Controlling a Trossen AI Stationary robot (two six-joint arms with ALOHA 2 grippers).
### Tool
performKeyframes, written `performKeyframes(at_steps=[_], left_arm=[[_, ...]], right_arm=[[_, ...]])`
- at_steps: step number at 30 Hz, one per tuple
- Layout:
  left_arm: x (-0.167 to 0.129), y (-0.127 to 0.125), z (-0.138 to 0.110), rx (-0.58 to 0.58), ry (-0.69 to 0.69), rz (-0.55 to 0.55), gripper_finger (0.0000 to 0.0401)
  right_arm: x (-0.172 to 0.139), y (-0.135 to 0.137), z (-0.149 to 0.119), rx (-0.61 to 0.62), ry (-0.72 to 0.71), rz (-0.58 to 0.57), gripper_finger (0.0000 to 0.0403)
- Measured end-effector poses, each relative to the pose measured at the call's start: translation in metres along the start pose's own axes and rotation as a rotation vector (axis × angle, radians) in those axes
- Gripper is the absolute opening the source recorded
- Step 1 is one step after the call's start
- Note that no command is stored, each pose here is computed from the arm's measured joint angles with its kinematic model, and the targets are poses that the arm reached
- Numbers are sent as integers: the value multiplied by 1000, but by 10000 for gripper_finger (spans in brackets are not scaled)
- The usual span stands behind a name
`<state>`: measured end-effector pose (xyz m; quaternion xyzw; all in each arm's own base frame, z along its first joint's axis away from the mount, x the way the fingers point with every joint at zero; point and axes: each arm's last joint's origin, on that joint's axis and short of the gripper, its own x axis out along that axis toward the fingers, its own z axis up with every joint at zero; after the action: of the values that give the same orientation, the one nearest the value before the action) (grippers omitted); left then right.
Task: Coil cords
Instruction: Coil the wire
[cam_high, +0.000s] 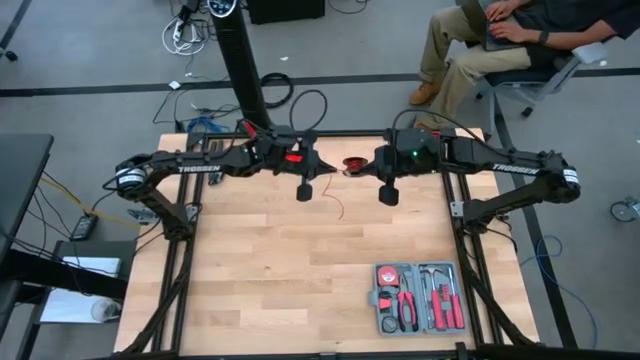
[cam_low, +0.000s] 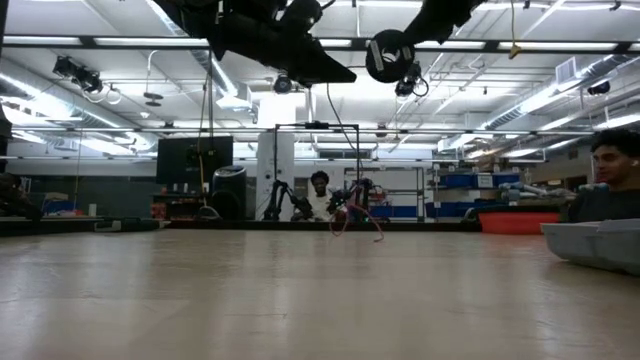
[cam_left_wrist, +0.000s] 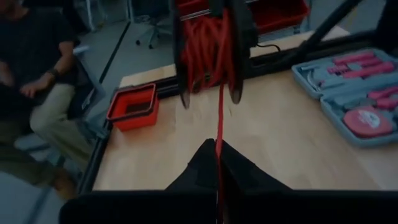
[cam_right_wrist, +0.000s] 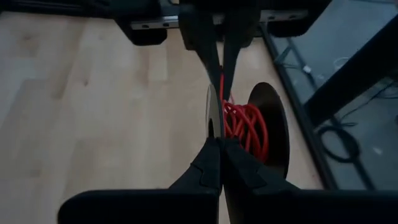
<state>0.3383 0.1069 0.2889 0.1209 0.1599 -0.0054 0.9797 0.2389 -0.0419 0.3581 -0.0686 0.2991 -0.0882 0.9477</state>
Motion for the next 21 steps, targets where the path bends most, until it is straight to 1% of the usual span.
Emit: performKeyframes(at_steps=[3,5,11,17,21], left_arm=[[1,-6,2,72,-3,-15,0],[2,-9,3,98,3,-21,0],[2,-11,1,97,29,-17,0],[0,-9,10,104,11,-4,0],[1,-10,10,102,34,40,8]], right_arm=[[3,-2,-5,26,17,37,0],[6,-3,-10,41,38,58,0],[15,-4,-24,76,74,110,0],[18,-5,-20,56,14,114,0],[20,-6,-20,57,16,111,0]])
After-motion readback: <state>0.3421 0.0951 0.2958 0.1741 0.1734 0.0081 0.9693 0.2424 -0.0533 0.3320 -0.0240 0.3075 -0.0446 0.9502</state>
